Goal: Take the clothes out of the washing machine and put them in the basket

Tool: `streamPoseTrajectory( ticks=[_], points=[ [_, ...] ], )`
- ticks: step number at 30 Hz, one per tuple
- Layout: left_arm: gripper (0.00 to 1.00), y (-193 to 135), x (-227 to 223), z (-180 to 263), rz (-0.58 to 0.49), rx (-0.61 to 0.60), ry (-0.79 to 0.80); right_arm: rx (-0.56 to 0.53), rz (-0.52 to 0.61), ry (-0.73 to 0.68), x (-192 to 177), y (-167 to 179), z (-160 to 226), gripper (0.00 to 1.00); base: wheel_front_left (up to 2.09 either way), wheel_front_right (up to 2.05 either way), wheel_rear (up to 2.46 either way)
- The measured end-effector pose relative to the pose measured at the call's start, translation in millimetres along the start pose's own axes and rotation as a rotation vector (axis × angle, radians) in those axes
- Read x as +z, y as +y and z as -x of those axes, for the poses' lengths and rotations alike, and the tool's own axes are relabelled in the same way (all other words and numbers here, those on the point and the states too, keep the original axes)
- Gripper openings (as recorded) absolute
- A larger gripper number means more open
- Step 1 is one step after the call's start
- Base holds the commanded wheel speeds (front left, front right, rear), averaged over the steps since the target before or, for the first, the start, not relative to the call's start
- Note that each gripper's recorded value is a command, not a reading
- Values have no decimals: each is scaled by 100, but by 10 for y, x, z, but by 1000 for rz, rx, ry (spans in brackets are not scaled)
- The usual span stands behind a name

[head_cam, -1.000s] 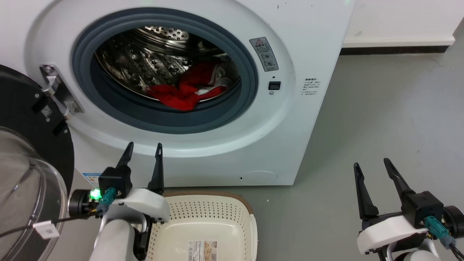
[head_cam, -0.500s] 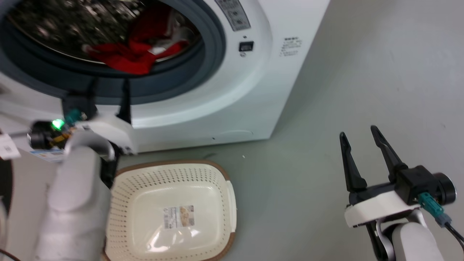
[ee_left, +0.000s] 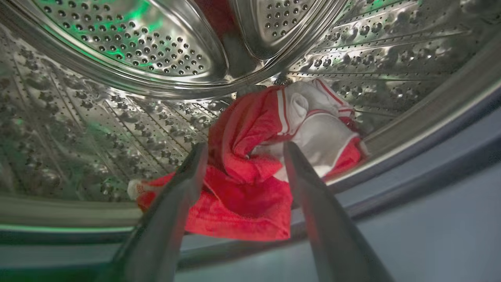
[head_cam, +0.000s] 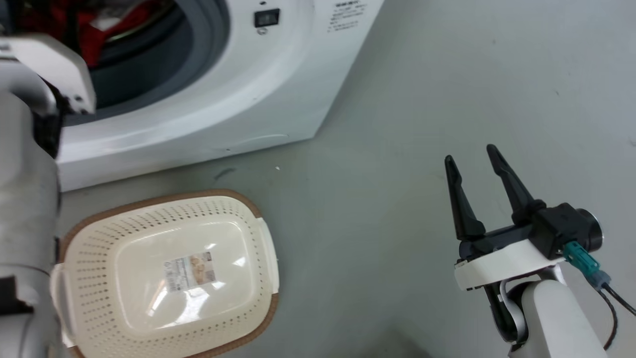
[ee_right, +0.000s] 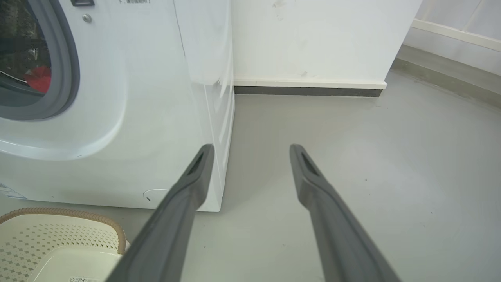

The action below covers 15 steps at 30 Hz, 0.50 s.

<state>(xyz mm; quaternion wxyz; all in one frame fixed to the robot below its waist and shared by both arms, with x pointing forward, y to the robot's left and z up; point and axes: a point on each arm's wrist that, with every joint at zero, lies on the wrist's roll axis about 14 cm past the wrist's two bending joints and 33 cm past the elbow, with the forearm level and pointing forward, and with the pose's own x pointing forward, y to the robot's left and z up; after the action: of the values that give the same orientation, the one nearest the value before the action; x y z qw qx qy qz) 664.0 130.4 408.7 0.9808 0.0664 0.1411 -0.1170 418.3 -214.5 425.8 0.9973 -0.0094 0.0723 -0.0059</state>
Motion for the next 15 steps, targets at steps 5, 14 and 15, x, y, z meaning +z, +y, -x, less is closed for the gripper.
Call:
streamPoseTrajectory(
  ticks=[5, 14, 15],
  points=[
    [100, 16, 63, -357, -79, -18, 48, -27, -17, 33, -117, -87, -14, 100, 0, 0, 0],
    [100, -87, -50, -804, -146, -50, 238, -57, -25, 81, -285, -182, -19, 100, 0, 0, 0],
    [100, -92, -92, -833, -143, -52, 277, -60, -27, 86, -302, -190, -22, 100, 0, 0, 0]
  ],
)
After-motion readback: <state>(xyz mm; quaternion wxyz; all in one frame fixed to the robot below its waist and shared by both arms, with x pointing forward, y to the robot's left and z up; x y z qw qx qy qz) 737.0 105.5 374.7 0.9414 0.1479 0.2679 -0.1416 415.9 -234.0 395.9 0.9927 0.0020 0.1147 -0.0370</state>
